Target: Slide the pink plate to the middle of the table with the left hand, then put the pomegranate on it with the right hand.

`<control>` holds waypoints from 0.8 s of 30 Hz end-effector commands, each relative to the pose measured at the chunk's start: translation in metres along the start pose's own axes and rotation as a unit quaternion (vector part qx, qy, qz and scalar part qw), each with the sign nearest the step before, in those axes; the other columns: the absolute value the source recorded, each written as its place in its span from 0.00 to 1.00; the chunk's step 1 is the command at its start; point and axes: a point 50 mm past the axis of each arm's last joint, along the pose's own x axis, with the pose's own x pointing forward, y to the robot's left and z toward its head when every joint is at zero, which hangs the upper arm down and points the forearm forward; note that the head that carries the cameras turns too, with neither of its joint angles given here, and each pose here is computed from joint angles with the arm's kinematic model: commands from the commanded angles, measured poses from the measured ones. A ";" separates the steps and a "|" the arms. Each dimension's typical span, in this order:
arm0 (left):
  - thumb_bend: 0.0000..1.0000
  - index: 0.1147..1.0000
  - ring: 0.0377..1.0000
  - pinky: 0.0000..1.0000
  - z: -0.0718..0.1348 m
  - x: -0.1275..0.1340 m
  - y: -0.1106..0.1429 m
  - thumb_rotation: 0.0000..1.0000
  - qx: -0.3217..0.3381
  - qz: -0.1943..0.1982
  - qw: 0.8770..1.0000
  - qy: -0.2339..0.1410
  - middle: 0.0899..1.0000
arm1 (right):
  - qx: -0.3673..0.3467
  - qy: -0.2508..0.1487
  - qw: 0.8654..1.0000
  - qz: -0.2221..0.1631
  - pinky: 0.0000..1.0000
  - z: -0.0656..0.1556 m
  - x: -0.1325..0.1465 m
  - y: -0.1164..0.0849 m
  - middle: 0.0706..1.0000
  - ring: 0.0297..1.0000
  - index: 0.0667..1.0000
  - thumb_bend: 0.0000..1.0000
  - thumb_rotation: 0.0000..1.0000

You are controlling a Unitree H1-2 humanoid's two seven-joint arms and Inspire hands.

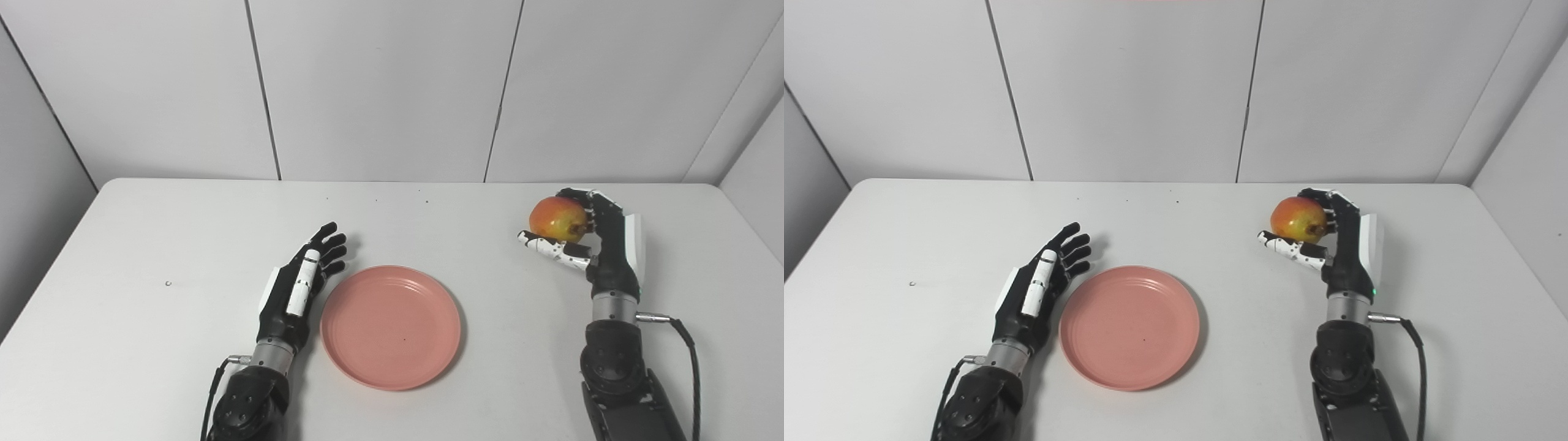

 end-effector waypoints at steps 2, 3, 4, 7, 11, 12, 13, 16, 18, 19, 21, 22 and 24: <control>0.34 0.81 0.85 0.83 0.009 0.004 -0.003 0.92 -0.002 -0.001 1.000 -0.015 0.83 | 0.014 -0.053 0.998 0.001 0.43 0.025 0.007 0.004 0.46 0.41 0.48 0.52 0.00; 0.34 0.81 0.85 0.83 0.010 0.004 -0.003 0.92 -0.002 -0.002 1.000 -0.015 0.83 | 0.017 -0.056 0.998 0.006 0.42 0.027 0.004 0.007 0.46 0.41 0.48 0.51 0.00; 0.34 0.81 0.85 0.83 0.010 0.003 -0.003 0.92 -0.002 -0.002 1.000 -0.016 0.83 | 0.019 -0.057 0.998 0.009 0.41 0.028 0.003 0.010 0.46 0.41 0.49 0.52 0.00; 0.34 0.81 0.85 0.83 0.009 0.004 -0.003 0.92 -0.002 -0.002 1.000 -0.017 0.83 | 0.022 -0.070 0.997 0.029 0.39 0.031 -0.004 0.018 0.46 0.40 0.50 0.51 0.00; 0.33 0.81 0.85 0.83 0.010 0.004 -0.003 0.93 0.001 -0.004 1.000 -0.018 0.83 | 0.009 -0.069 0.996 0.049 0.38 0.034 -0.011 0.028 0.45 0.39 0.50 0.51 0.00; 0.33 0.81 0.85 0.83 0.010 0.004 -0.003 0.94 0.002 -0.004 1.000 -0.018 0.83 | 0.004 -0.069 0.996 0.053 0.37 0.034 -0.013 0.030 0.46 0.38 0.50 0.51 0.00; 0.33 0.81 0.85 0.83 0.010 0.004 -0.003 0.94 0.005 -0.003 1.000 -0.017 0.83 | 0.003 -0.074 0.995 0.061 0.36 0.036 -0.015 0.033 0.46 0.38 0.50 0.51 0.00; 0.33 0.81 0.84 0.83 0.010 0.004 -0.003 0.94 0.006 -0.001 1.000 -0.017 0.83 | 0.007 -0.082 0.994 0.073 0.38 0.039 -0.019 0.038 0.46 0.39 0.49 0.51 0.00; 0.33 0.81 0.84 0.83 0.010 0.004 -0.003 0.94 0.004 0.000 1.000 -0.016 0.82 | 0.026 -0.088 0.992 0.087 0.38 0.043 -0.024 0.045 0.46 0.39 0.49 0.51 0.00; 0.33 0.80 0.84 0.82 0.011 0.004 -0.003 0.93 0.002 0.000 1.000 -0.016 0.82 | 0.032 -0.092 0.991 0.093 0.39 0.044 -0.026 0.048 0.46 0.40 0.48 0.51 0.00; 0.33 0.80 0.84 0.83 0.010 0.004 -0.003 0.92 -0.001 -0.001 1.000 -0.016 0.82 | 0.042 -0.102 0.989 0.103 0.40 0.047 -0.030 0.053 0.46 0.41 0.48 0.52 0.00; 0.33 0.80 0.84 0.83 0.010 0.004 -0.003 0.92 -0.003 -0.001 1.000 -0.015 0.82 | 0.044 -0.107 0.987 0.108 0.41 0.048 -0.031 0.055 0.46 0.41 0.48 0.52 0.00; 0.33 0.80 0.84 0.83 0.010 0.004 -0.004 0.91 -0.003 0.000 1.000 -0.014 0.82 | 0.045 -0.114 0.986 0.117 0.42 0.050 -0.034 0.060 0.46 0.41 0.48 0.51 0.00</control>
